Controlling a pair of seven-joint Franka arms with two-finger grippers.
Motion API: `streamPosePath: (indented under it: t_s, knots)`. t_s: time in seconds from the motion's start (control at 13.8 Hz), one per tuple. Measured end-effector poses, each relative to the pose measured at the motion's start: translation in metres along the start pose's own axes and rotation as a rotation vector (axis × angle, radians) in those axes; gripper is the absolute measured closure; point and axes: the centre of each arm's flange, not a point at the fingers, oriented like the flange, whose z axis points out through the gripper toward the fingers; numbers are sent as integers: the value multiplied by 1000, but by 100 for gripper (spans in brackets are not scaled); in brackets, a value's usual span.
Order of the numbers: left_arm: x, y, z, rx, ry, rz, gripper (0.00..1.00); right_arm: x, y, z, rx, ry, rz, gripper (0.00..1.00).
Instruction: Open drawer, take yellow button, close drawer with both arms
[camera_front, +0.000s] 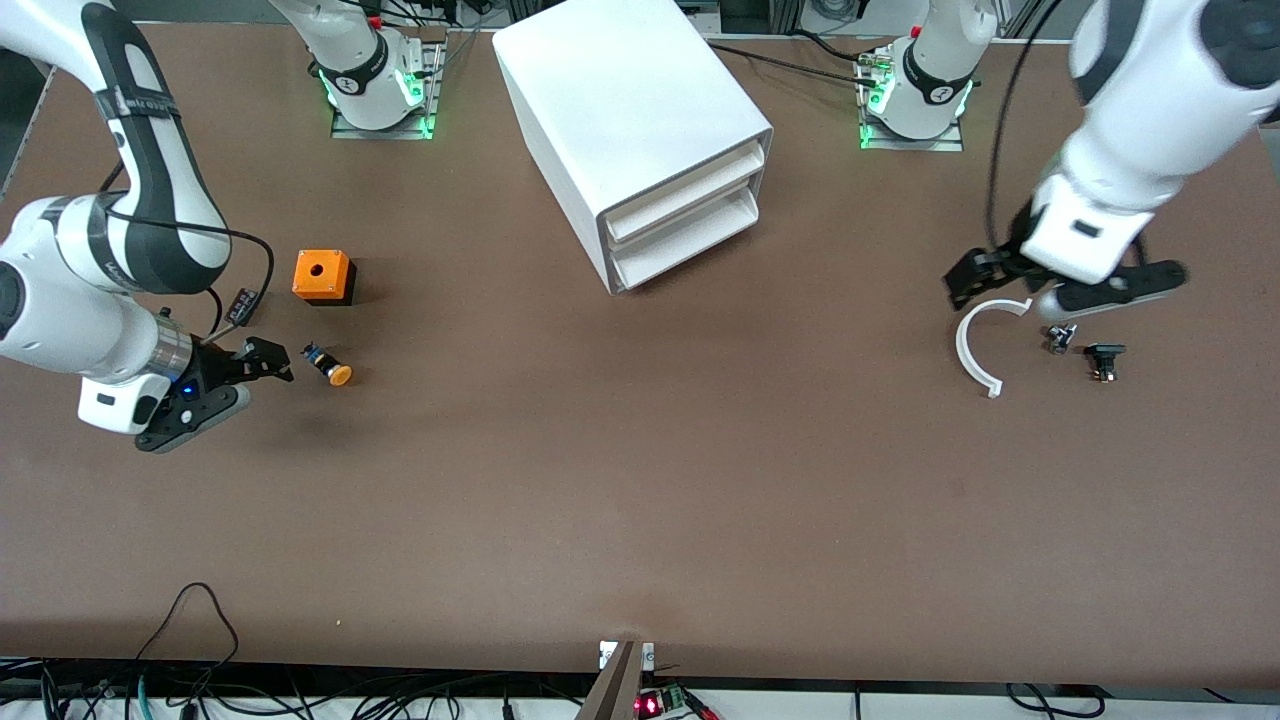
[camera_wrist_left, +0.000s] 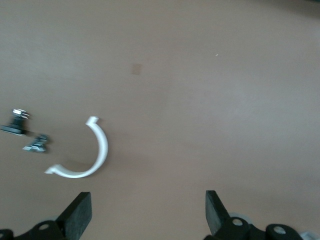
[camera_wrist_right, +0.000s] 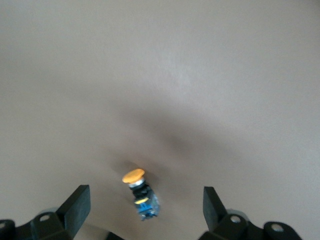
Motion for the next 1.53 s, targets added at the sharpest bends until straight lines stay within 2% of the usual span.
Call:
streamPosePath:
  t_s: [0.29, 0.51, 0.58, 0.8, 0.94, 1.24, 1.53]
  knots:
    - [21, -91, -34, 10, -32, 102, 0, 18, -44, -61, 22, -33, 257, 0]
    - [24, -113, -50, 8, -23, 115, 0, 18, -78, -117, 16, -86, 406, 0]
    - [24, -113, -51, 8, -22, 113, 0, 17, -86, -139, 0, -94, 434, 0]
    - [22, -111, -50, 9, -33, 119, 0, 11, -93, -183, -89, -63, 460, 0]
    - [22, -103, -49, 10, -39, 132, 0, -7, -77, -205, -125, -52, 509, 0]
    - [24, -93, -49, 11, -38, 150, 0, -69, -33, -255, -183, -73, 625, 0]
    - [23, -93, -52, 11, -38, 149, 0, -104, -3, -270, -175, -75, 606, 0]
